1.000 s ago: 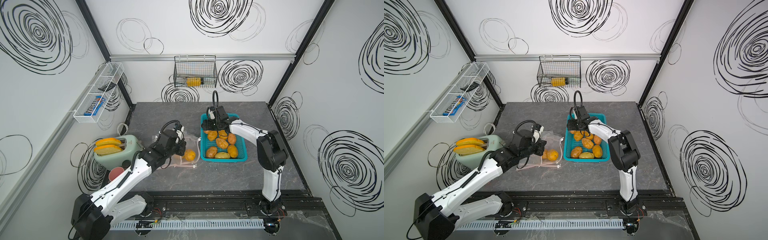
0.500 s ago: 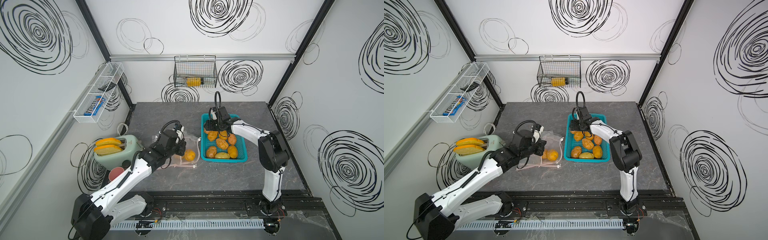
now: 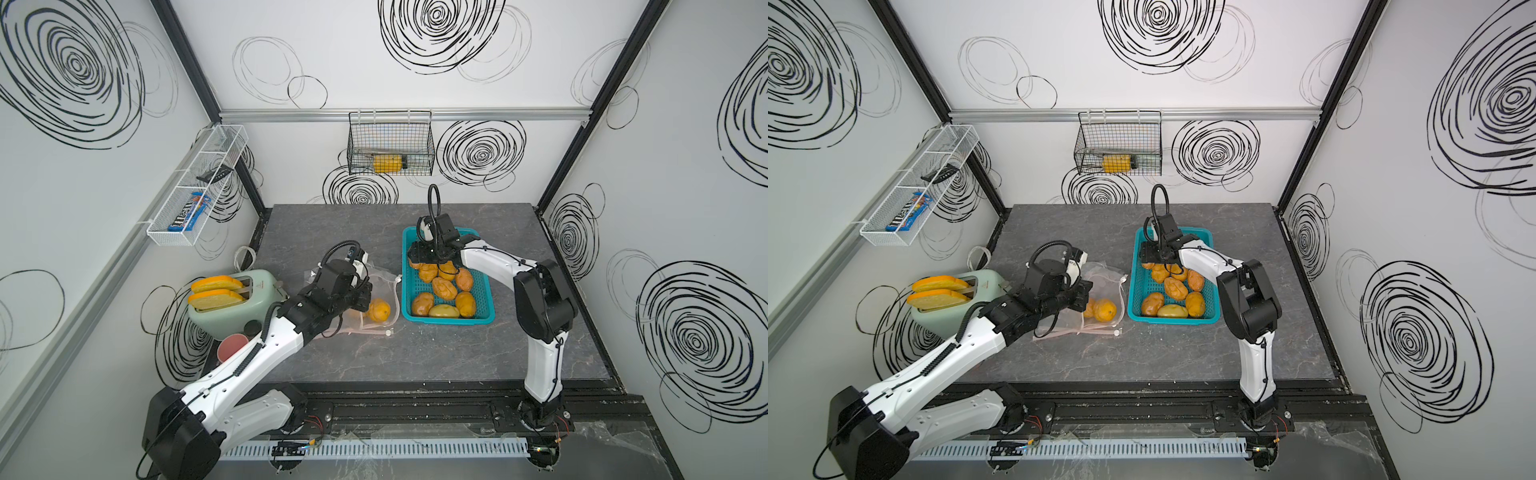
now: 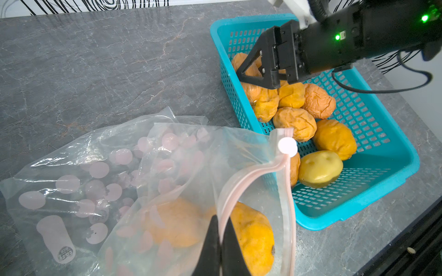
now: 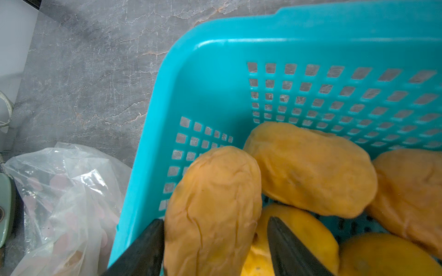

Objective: Put the potatoes into a zipper bag and zip it
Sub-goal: Pick up the potato from the basket.

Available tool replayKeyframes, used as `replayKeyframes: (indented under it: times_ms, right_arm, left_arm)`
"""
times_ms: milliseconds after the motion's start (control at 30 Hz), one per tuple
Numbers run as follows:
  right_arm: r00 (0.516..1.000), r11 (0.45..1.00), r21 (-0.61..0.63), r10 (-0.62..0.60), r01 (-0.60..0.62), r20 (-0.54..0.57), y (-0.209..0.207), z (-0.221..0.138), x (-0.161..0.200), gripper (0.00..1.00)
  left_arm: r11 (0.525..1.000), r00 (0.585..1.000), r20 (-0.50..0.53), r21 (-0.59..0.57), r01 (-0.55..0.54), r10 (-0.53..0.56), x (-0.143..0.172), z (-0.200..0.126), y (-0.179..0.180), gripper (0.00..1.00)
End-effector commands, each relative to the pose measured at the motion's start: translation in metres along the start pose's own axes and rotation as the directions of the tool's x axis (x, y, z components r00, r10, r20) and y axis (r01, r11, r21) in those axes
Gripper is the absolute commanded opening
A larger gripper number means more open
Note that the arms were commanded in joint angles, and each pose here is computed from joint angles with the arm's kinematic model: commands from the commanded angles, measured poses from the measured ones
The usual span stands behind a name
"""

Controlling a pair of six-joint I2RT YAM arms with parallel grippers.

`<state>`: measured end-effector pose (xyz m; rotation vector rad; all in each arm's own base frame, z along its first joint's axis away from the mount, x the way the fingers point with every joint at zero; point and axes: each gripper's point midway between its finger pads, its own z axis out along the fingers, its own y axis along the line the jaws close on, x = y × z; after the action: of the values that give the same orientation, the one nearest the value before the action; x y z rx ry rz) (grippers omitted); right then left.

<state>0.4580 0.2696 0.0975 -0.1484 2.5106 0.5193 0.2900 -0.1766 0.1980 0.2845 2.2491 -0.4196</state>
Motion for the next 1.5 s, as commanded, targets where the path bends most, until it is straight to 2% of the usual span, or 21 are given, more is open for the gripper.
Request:
replayKeyframes:
  times_ms: [0, 200, 500, 700, 1033, 1133, 1267, 1467]
  right_arm:
    - [0.997, 0.998, 0.062, 0.000, 0.004, -0.072, -0.017, 0.014, 0.017, 0.70]
    - [0.996, 0.998, 0.060, 0.000, 0.005, -0.089, -0.018, 0.019, 0.020, 0.68]
    - [0.999, 0.999, 0.040, 0.002, 0.000, -0.053, -0.014, 0.008, 0.015, 0.50]
    - [1.000, 1.000, 0.008, -0.002, 0.001, 0.015, -0.006, -0.015, 0.005, 0.44]
    - [0.996, 0.998, -0.061, 0.010, -0.005, 0.093, 0.004, -0.064, 0.003, 0.43]
    - [0.993, 0.995, -0.100, 0.018, -0.006, 0.115, 0.008, -0.083, 0.012, 0.43]
    - [0.988, 0.975, -0.220, 0.018, 0.016, 0.154, 0.025, -0.110, 0.028, 0.43]
    - [0.968, 0.916, -0.380, -0.028, 0.125, 0.249, 0.068, -0.157, 0.047, 0.43]
  left_arm:
    - [1.000, 1.000, 0.021, 0.002, -0.007, 0.007, -0.005, -0.003, -0.002, 0.00]
    - [1.000, 1.000, 0.020, 0.002, -0.009, 0.009, -0.005, -0.003, -0.002, 0.00]
    - [1.000, 1.000, 0.018, 0.000, -0.011, 0.011, -0.005, -0.003, -0.002, 0.00]
    - [1.000, 1.000, 0.021, 0.001, -0.011, 0.011, -0.005, -0.003, -0.002, 0.00]
    - [1.000, 1.000, 0.022, 0.001, -0.013, 0.013, -0.005, -0.004, -0.002, 0.00]
    - [1.000, 1.000, 0.020, 0.005, -0.013, 0.013, -0.005, -0.003, -0.003, 0.00]
    - [1.000, 1.000, 0.022, 0.006, -0.013, 0.013, -0.006, -0.004, -0.003, 0.00]
    - [1.000, 1.000, 0.026, 0.010, -0.012, 0.012, -0.007, -0.005, -0.004, 0.00]
